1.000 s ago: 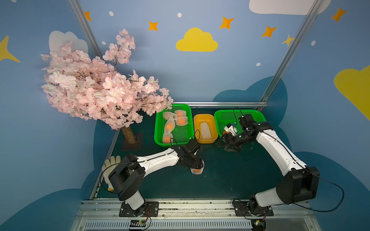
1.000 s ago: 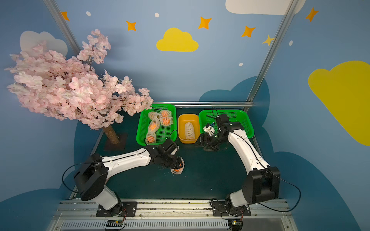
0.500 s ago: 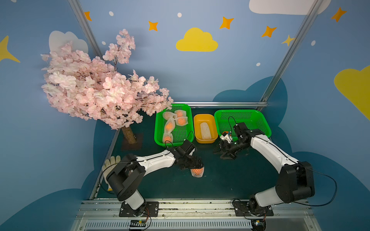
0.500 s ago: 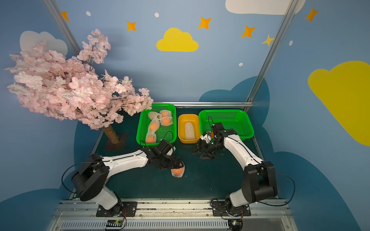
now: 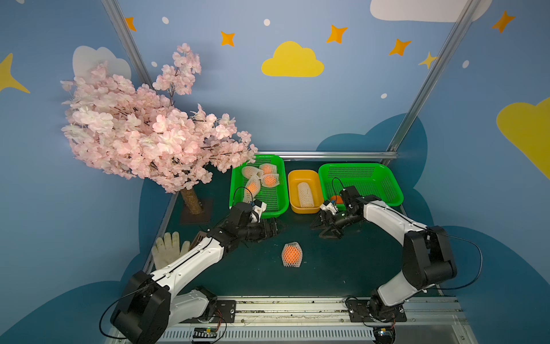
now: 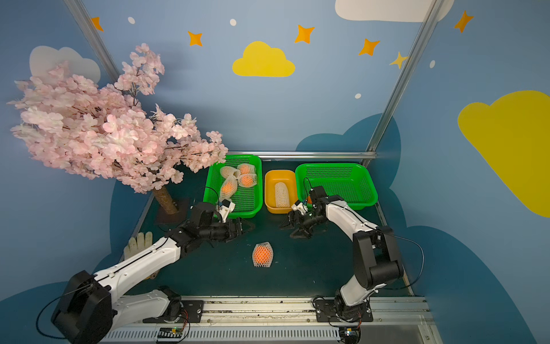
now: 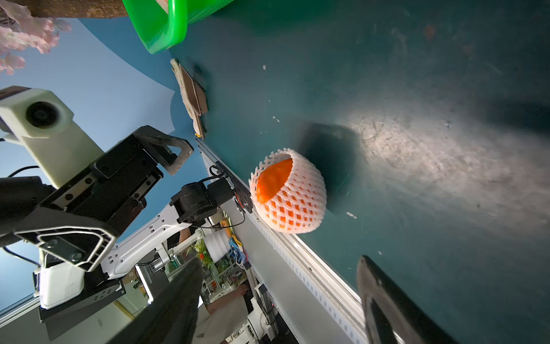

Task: Remove foam nets from oranges
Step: Place the orange at the center of the board, then remove the foam net from the orange.

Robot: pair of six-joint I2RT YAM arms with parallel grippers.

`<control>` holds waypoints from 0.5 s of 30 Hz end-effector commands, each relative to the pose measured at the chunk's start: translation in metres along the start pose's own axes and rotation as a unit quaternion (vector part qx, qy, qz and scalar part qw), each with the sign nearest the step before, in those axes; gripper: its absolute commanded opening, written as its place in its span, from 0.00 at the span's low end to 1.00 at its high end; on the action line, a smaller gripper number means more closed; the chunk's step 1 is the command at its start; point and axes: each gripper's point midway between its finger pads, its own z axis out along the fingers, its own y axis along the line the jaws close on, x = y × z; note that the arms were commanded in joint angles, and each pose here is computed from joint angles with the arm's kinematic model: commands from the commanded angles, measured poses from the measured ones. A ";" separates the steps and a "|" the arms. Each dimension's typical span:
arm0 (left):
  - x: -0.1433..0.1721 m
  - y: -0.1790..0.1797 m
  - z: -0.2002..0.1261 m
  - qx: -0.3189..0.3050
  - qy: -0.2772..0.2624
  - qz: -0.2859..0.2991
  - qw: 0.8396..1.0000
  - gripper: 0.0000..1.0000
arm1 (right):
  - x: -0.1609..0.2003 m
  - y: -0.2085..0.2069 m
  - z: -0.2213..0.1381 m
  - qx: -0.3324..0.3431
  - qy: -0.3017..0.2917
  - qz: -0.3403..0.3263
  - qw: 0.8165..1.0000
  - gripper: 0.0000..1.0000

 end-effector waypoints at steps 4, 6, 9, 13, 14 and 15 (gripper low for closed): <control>0.008 -0.006 -0.007 0.053 0.030 0.017 0.998 0.95 | -0.003 0.001 0.024 0.000 0.030 -0.029 0.999 0.79; 0.013 -0.001 -0.005 0.051 0.038 0.019 0.998 0.94 | -0.002 0.000 0.030 0.005 0.035 -0.035 0.999 0.79; 0.015 0.001 -0.003 0.062 0.037 0.028 0.997 0.91 | -0.001 -0.001 0.038 0.010 0.045 -0.037 0.998 0.79; 0.018 0.002 0.000 0.070 0.041 0.053 0.995 0.89 | 0.000 -0.001 0.045 0.008 0.055 -0.039 0.998 0.79; 0.019 0.003 0.001 0.072 0.046 0.059 0.995 0.89 | 0.000 0.000 0.046 0.006 0.056 -0.039 0.998 0.78; 0.020 0.002 0.001 0.075 0.050 0.066 0.994 0.88 | 0.001 0.000 0.047 0.004 0.058 -0.042 0.997 0.78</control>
